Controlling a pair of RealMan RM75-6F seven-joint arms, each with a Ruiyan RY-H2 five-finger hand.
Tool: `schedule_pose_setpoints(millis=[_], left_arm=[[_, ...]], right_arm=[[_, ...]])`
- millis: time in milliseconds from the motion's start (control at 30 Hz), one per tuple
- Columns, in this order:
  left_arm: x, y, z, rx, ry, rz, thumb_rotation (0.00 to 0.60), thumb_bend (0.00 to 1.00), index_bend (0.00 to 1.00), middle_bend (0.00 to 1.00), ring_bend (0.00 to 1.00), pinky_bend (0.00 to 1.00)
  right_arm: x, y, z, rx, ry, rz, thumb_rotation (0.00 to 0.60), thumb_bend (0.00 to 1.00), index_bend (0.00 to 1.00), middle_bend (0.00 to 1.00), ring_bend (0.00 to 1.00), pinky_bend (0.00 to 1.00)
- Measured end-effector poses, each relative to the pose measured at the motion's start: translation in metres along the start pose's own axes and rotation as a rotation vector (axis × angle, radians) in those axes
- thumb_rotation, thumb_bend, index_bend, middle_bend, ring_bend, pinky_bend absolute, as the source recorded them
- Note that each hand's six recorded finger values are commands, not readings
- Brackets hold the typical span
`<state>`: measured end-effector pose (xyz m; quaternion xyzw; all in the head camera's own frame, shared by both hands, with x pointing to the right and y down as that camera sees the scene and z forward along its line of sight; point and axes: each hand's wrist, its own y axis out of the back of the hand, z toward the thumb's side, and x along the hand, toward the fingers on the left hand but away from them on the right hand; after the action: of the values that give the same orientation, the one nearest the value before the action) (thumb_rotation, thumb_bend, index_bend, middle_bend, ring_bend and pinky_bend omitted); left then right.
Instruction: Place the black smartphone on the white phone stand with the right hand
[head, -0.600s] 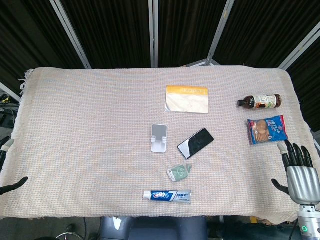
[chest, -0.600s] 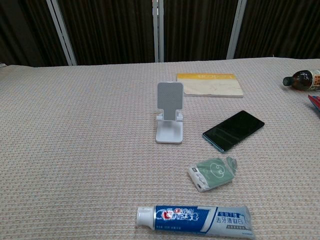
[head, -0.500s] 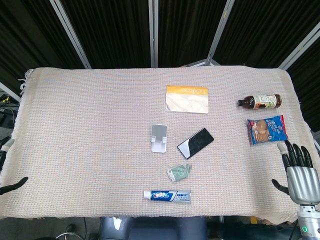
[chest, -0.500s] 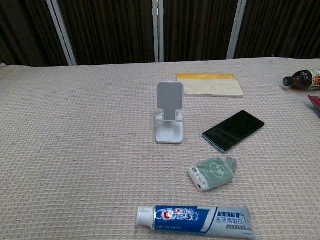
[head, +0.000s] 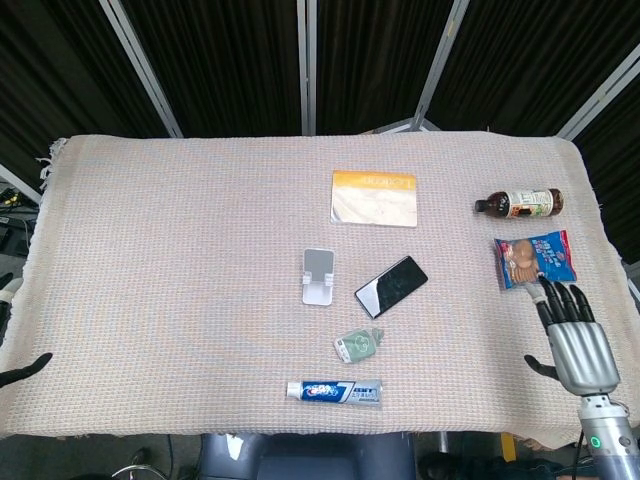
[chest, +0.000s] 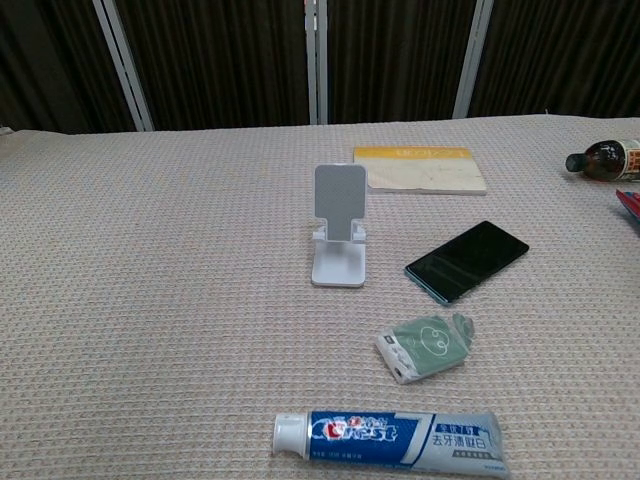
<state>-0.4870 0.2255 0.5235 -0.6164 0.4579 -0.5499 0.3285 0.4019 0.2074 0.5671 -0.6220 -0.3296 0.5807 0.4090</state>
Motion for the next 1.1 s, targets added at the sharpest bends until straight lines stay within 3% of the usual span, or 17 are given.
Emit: schedule_pose_setpoints(millis=[133, 233, 333, 433, 733, 967, 1100], left_arm=[[0.003, -0.004, -0.003, 0.017, 0.018, -0.005, 0.600, 0.00, 0.00, 0.00, 0.00, 0.00], [0.005, -0.005, -0.007, 0.033, 0.038, -0.004, 0.600, 0.00, 0.00, 0.00, 0.00, 0.00], [0.007, -0.007, -0.010, 0.040, 0.059, -0.003, 0.600, 0.00, 0.00, 0.00, 0.00, 0.00], [0.009, -0.008, -0.014, 0.049, 0.082, -0.004, 0.600, 0.00, 0.00, 0.00, 0.00, 0.00], [0.020, -0.015, -0.026, 0.077, 0.135, -0.018, 0.600, 0.00, 0.00, 0.00, 0.00, 0.00], [0.024, -0.021, -0.032, 0.091, 0.157, -0.034, 0.600, 0.00, 0.00, 0.00, 0.00, 0.00], [0.025, -0.022, -0.032, 0.093, 0.162, -0.034, 0.600, 0.00, 0.00, 0.00, 0.00, 0.00]], right_arm=[[-0.042, -0.009, 0.031, 0.057, 0.191, 0.061, 0.600, 0.00, 0.00, 0.02, 0.00, 0.00], [-0.082, -0.017, 0.061, 0.091, 0.341, 0.104, 0.600, 0.00, 0.01, 0.09, 0.02, 0.06], [-0.111, -0.022, 0.083, 0.088, 0.427, 0.123, 0.600, 0.00, 0.08, 0.18, 0.09, 0.16], [-0.137, -0.030, 0.105, 0.080, 0.497, 0.140, 0.600, 0.00, 0.12, 0.23, 0.14, 0.19], [-0.176, -0.066, 0.156, 0.158, 0.633, 0.186, 0.600, 0.00, 0.18, 0.26, 0.17, 0.21], [-0.186, -0.090, 0.162, 0.259, 0.666, 0.199, 0.600, 0.00, 0.18, 0.25, 0.17, 0.21], [-0.190, -0.094, 0.164, 0.305, 0.681, 0.173, 0.600, 0.00, 0.18, 0.25, 0.17, 0.21]])
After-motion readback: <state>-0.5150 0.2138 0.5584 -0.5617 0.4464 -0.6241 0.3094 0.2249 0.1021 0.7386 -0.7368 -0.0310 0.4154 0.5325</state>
